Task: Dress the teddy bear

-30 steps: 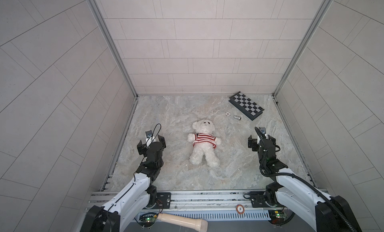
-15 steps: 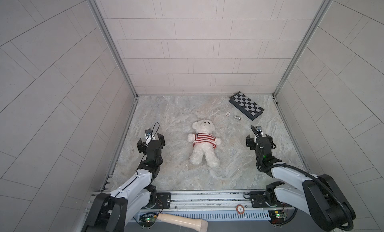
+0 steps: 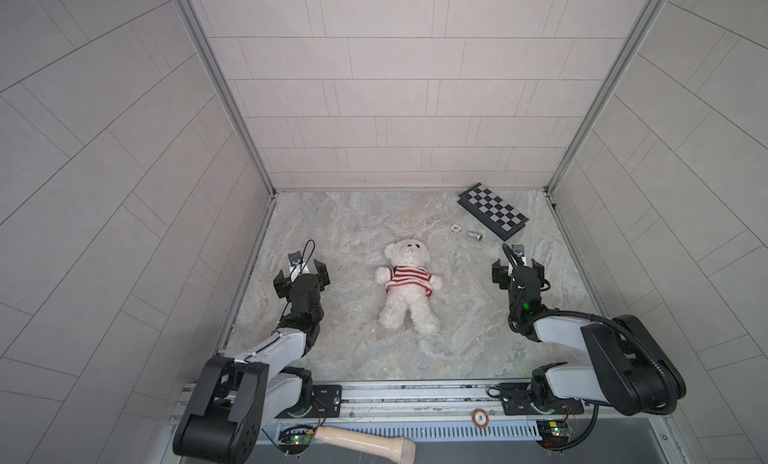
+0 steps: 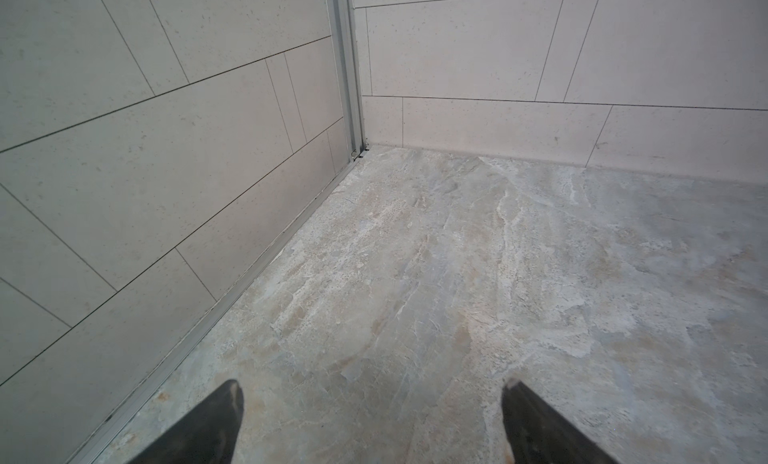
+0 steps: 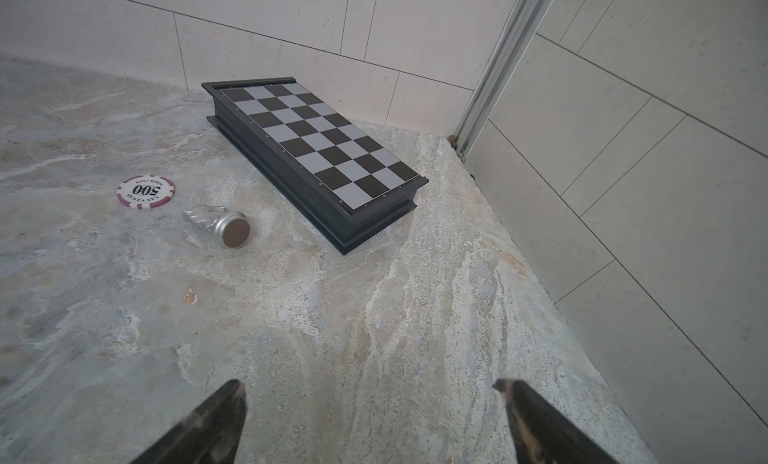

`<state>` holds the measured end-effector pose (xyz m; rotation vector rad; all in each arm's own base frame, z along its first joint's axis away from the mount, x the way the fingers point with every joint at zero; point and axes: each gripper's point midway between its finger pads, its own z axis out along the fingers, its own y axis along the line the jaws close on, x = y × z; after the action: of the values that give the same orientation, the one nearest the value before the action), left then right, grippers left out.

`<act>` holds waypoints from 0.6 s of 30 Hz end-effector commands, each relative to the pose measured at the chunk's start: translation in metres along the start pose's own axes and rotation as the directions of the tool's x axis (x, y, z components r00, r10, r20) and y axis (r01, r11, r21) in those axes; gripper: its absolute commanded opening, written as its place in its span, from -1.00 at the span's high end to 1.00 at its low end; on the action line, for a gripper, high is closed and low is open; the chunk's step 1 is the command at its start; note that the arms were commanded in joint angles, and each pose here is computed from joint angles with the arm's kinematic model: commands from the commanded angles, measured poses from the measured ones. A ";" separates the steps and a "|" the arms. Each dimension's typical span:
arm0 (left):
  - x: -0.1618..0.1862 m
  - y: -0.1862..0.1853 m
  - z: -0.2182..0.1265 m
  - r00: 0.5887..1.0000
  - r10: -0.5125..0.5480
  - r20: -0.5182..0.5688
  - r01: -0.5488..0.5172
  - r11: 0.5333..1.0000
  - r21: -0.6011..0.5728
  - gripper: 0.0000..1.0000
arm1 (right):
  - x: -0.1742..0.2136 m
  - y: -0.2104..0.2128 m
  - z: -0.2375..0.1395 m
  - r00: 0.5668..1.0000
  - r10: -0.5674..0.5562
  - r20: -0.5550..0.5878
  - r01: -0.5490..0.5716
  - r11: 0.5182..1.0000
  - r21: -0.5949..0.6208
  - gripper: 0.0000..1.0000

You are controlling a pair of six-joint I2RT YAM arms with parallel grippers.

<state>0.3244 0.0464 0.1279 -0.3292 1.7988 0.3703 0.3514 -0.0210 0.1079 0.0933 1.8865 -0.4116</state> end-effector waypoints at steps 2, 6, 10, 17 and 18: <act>-0.025 -0.006 0.008 0.997 -0.047 0.067 0.045 0.999 0.029 -1.00 | -0.020 -0.003 0.006 0.997 0.029 0.070 -0.030 0.999 0.015 -0.99; -0.027 -0.006 0.015 0.996 -0.061 0.069 0.059 0.998 0.034 -0.99 | -0.016 -0.003 0.011 0.996 0.041 0.083 -0.043 0.999 0.019 -0.99; -0.029 -0.010 0.021 0.993 -0.086 0.079 0.081 0.995 0.057 -1.00 | -0.015 0.002 0.016 0.997 0.031 0.072 -0.032 0.999 0.009 -0.99; -0.023 -0.015 0.035 0.995 -0.077 0.060 0.074 0.996 0.050 -1.00 | -0.012 0.003 0.020 0.997 0.032 0.067 -0.032 0.999 0.007 -0.98; -0.022 -0.016 0.036 0.996 -0.075 0.055 0.072 0.996 0.052 -1.00 | -0.011 0.005 0.021 0.997 0.031 0.065 -0.031 1.000 0.005 -0.99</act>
<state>0.3591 0.0469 0.1233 -0.3285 1.7888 0.3044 0.3680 -0.0226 0.1047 0.1128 1.8446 -0.3955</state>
